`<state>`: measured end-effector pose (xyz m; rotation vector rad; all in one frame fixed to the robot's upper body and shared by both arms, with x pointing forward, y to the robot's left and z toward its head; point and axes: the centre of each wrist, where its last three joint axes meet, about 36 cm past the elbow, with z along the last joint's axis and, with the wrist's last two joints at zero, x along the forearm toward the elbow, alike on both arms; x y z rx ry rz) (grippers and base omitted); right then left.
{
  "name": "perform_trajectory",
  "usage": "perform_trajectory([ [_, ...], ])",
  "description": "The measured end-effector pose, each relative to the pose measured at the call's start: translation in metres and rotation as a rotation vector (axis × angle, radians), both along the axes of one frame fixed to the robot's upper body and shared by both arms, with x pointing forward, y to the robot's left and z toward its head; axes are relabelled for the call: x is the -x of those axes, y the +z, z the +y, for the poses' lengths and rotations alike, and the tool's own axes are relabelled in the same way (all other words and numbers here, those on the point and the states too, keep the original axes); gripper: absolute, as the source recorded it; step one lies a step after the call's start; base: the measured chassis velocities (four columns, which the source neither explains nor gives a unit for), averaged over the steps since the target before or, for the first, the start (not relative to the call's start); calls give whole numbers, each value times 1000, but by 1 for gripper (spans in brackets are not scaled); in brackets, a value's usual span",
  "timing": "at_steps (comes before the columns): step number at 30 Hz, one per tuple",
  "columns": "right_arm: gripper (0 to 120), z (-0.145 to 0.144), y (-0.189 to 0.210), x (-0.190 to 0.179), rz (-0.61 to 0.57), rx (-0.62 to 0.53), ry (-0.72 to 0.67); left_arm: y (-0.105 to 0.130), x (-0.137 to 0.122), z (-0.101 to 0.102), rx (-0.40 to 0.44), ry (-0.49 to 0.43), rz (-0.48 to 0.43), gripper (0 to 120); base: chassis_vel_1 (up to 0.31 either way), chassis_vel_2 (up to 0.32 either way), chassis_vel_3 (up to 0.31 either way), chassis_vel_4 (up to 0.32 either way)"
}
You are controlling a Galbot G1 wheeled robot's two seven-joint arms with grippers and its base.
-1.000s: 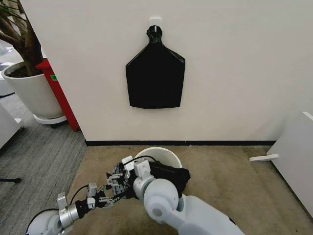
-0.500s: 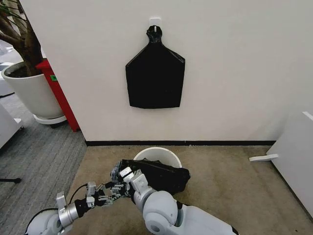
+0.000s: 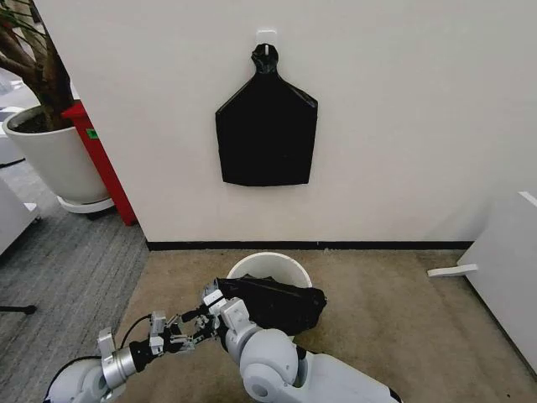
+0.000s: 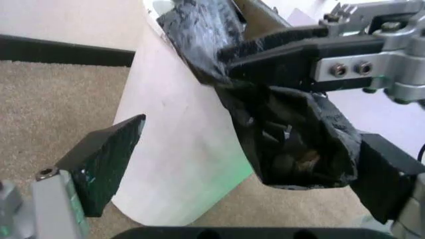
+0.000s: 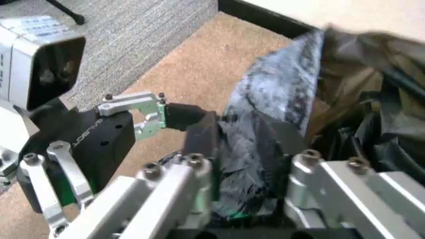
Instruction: Place the garbage bag over the trash bin.
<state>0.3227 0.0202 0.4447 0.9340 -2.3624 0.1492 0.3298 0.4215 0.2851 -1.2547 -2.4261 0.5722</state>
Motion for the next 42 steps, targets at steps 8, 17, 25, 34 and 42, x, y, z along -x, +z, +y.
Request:
perform_trajectory([
  [8,0,3,0,-5,9,-15,-13,4,4,-4,7,-10,-5,100,0,0,0,0],
  [17,0,3,1,-15,2,-26,-43,6,9,-7,16,-32,-14,100,0,0,0,0],
  [25,7,1,1,-16,9,-39,-54,14,15,4,16,-4,-33,100,0,0,0,0],
  [34,35,-2,11,-9,49,-163,-34,32,18,35,46,89,-80,100,0,0,0,0],
  [42,66,-22,37,-12,31,-276,-20,45,27,61,62,127,-109,100,0,0,0,0],
])
